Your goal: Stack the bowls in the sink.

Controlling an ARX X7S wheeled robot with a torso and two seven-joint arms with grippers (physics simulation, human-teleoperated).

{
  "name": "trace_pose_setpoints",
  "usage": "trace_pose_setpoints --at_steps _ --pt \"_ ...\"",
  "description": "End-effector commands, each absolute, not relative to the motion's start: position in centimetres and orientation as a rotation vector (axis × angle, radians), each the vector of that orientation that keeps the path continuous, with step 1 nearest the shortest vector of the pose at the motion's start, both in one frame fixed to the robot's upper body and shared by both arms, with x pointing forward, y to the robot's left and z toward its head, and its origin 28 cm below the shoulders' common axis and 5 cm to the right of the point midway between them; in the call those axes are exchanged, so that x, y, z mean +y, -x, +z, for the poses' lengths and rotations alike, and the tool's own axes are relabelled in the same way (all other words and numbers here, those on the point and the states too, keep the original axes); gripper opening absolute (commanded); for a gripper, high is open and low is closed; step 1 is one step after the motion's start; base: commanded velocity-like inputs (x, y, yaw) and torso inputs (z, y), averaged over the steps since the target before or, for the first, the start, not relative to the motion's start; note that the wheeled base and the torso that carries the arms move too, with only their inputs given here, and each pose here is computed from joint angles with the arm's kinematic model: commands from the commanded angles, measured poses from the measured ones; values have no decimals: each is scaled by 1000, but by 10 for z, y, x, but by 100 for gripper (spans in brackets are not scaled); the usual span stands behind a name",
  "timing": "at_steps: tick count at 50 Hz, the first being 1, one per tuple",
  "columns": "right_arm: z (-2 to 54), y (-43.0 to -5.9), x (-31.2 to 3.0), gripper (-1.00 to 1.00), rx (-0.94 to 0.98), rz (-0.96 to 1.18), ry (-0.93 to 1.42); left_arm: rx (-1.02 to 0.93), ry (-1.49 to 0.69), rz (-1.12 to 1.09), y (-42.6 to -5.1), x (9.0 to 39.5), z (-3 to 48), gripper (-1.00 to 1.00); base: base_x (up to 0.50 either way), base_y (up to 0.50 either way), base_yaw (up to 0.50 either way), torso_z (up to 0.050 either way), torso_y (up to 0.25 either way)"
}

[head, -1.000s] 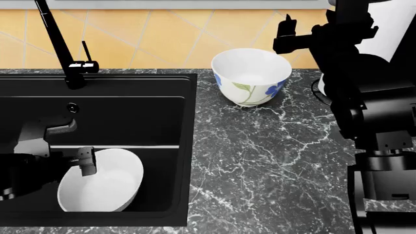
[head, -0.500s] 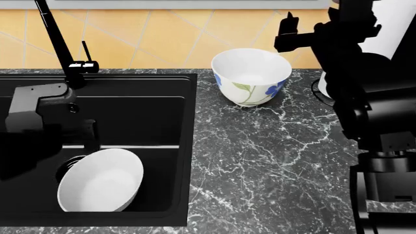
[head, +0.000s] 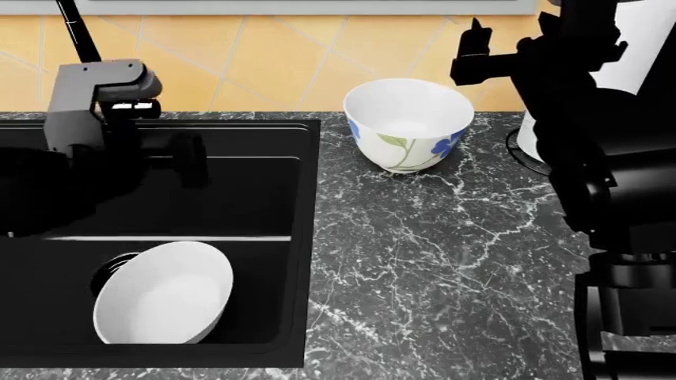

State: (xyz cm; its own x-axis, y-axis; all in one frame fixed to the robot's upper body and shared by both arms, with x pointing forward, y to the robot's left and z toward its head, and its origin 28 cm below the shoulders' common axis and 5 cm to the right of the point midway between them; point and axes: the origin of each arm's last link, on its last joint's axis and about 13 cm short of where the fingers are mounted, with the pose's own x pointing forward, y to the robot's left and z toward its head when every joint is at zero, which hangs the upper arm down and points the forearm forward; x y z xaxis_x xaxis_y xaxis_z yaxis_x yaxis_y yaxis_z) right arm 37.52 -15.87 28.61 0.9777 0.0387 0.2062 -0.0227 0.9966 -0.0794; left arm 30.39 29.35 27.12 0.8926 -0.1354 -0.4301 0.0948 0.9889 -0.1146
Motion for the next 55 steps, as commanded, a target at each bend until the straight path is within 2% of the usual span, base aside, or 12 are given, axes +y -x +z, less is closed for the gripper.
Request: trace_pose_setpoints --at_steps 1,17,55 --pt "286 -373 -160 100 -214 33 72 397 84 -205 -319 266 296 100 0 0 0 0 0" --pt "298 -369 -160 100 -235 32 72 379 62 -294 -355 225 309 100 0 0 0 0 0" --pt "315 -363 -168 100 -262 8 65 345 54 -391 -414 160 321 100 0 0 0 0 0"
